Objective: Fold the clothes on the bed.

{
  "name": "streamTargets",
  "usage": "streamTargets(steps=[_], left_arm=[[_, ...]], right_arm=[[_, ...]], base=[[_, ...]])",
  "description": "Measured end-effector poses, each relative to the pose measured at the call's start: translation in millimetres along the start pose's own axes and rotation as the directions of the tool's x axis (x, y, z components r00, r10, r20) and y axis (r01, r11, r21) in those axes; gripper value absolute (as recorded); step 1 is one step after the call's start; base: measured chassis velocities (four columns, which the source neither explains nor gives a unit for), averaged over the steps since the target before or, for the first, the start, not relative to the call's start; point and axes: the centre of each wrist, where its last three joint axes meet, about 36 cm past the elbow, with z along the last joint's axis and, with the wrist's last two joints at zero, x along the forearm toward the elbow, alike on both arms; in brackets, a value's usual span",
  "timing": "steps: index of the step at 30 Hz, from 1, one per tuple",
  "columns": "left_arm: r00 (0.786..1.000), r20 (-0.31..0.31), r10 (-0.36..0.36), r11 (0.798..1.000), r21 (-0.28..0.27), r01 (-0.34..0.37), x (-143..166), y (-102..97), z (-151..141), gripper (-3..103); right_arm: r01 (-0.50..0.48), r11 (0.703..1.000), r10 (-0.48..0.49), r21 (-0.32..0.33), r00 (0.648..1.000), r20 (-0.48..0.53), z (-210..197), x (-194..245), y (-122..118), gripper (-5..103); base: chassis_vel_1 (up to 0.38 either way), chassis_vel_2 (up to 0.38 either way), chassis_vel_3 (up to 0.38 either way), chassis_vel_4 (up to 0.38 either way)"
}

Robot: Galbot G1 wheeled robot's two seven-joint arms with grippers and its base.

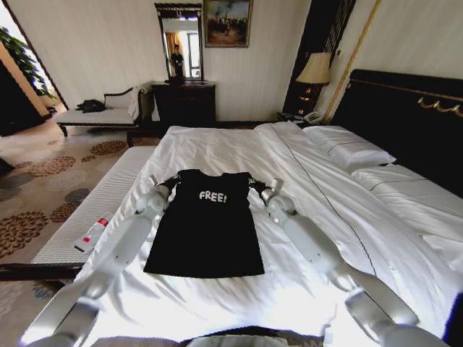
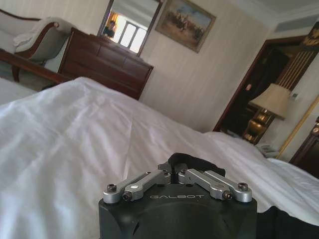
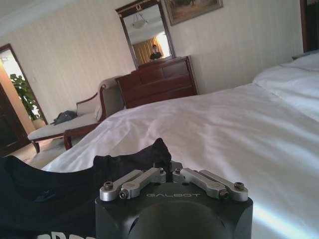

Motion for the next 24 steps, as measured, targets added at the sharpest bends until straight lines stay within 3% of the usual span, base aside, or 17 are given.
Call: streamTargets(steps=[9,14,24], left_arm=[[1.0,0.022,0.018,1.0,-0.01,-0.017,81,4.4,-12,2],[1.0,0.012,0.009,1.0,-0.012,-0.009,116,7.2,-4,2],[1.0,-0.012,0.025,1.0,-0.002,-0.025,136,-11.2,18,2]], right_arm=[[0.044,0.999,-0.044,0.013,0.999,0.006,3,53,12,1],[0.068,0.998,-0.068,0.005,0.997,-0.027,21,87,19,1],[0.035,0.999,-0.035,-0.005,0.997,-0.072,56,148,15,1]], base=[[0.0,0.0,0.0,0.0],[0.0,0.0,0.0,0.0],[0.0,0.0,0.0,0.0]])
